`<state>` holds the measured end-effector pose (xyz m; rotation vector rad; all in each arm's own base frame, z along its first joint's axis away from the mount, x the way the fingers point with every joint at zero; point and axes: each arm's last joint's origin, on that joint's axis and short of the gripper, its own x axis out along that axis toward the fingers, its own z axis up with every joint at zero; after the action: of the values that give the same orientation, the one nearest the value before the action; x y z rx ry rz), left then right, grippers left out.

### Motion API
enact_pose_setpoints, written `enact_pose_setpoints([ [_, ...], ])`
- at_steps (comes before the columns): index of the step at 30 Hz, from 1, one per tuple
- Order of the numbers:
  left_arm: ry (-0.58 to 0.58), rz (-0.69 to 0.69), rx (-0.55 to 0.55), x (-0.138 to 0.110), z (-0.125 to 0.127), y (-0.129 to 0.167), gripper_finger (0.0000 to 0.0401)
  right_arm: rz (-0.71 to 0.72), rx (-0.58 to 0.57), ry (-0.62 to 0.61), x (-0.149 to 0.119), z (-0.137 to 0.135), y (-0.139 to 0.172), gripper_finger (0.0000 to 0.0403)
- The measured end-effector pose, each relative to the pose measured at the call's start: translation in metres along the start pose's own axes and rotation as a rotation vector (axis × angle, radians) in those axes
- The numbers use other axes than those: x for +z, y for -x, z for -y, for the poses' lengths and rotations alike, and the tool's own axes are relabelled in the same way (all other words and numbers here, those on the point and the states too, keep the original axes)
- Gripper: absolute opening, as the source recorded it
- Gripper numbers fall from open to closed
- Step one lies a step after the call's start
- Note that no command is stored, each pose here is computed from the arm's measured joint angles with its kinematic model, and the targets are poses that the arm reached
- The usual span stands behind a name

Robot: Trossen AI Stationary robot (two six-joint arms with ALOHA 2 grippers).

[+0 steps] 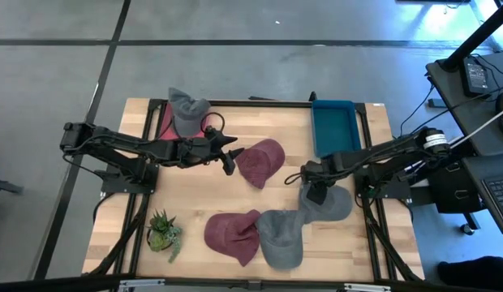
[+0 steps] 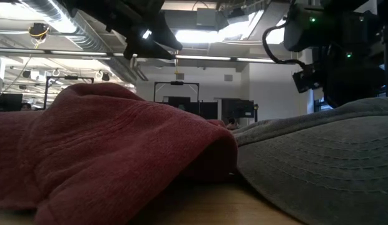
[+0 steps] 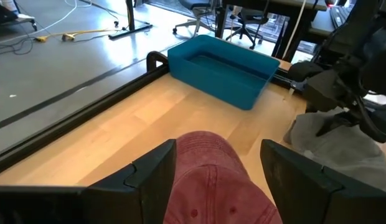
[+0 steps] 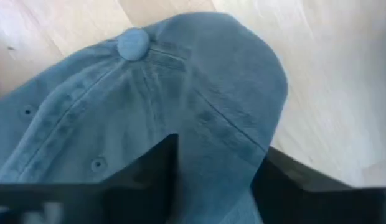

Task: Pick & Place hat
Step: Put the top gray cap into the pink bin

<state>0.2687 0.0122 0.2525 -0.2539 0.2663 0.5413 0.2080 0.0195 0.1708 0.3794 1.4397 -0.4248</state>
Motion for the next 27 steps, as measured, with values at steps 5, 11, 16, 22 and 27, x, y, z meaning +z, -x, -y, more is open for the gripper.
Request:
enact_pose_setpoints([
  [5, 0.042, 0.017, 0.005, 0.002, 0.000, 0.000, 0.0228, 0.028, 0.018, 0.030, -0.001, 0.001, 0.006, 0.0029],
  [11, 0.138, 0.024, -0.025, 0.004, -0.001, -0.002, 0.0227, 0.186, 0.024, 0.042, 0.000, 0.005, 0.036, 0.0020],
  [16, 0.190, 0.086, -0.078, 0.011, 0.002, -0.003, 0.0227, 0.436, -0.016, 0.072, 0.002, 0.010, 0.079, 0.0008],
  [22, 0.151, 0.209, -0.262, 0.023, 0.010, -0.009, 0.0224, 0.755, 0.030, 0.139, 0.014, 0.007, 0.116, 0.0013],
  [27, 0.055, 0.261, -0.366, 0.024, 0.023, -0.025, 0.0221, 0.904, 0.062, 0.196, 0.027, -0.001, 0.125, 0.0010],
])
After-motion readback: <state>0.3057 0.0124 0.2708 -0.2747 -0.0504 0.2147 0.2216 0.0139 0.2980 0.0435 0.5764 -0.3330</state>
